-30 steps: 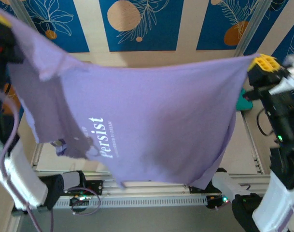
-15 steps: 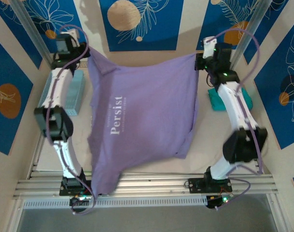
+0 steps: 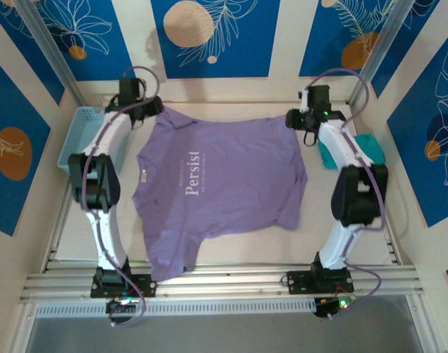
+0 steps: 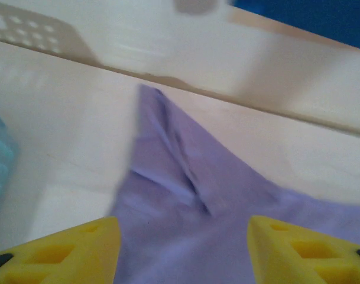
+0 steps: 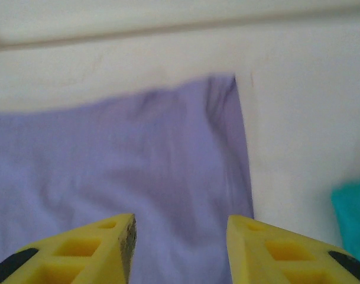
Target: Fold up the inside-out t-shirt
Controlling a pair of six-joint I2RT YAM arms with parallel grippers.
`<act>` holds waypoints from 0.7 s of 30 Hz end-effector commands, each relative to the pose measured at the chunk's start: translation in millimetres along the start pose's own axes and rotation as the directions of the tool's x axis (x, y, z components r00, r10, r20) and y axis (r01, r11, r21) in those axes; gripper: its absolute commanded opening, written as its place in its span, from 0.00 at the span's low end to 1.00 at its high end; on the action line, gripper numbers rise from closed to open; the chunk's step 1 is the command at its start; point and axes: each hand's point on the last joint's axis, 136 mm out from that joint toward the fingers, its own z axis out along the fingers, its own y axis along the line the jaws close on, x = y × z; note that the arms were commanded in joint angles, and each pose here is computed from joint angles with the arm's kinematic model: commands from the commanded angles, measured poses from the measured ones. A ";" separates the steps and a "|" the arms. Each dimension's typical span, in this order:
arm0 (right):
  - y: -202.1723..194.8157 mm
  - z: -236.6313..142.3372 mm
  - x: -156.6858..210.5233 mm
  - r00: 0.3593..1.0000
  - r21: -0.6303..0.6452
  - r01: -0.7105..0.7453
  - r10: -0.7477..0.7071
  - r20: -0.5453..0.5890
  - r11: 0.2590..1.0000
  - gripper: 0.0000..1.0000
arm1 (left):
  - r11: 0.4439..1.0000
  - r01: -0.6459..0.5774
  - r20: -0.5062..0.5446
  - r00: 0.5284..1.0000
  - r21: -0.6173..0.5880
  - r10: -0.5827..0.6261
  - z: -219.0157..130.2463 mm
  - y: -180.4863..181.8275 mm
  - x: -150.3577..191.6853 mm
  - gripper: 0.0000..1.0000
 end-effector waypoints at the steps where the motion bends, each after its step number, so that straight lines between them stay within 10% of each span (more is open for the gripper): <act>1: 10.3 -34.7 66.3 0.983 -0.034 -0.139 0.134 -0.123 0.990 0.47 | 0.939 -0.177 0.204 0.972 0.294 0.119 -58.0 -113.1 18.7 0.60; 11: 35.9 -88.2 249.3 0.887 -0.014 -0.248 0.221 -0.406 0.969 0.47 | 0.366 -0.626 0.259 0.684 0.688 0.682 -143.6 -277.2 324.9 0.59; 21: 33.7 -89.9 307.5 0.839 0.039 -0.281 0.265 -0.474 0.959 0.42 | 0.217 -0.676 0.242 0.516 0.704 0.822 -126.5 -294.7 427.8 0.55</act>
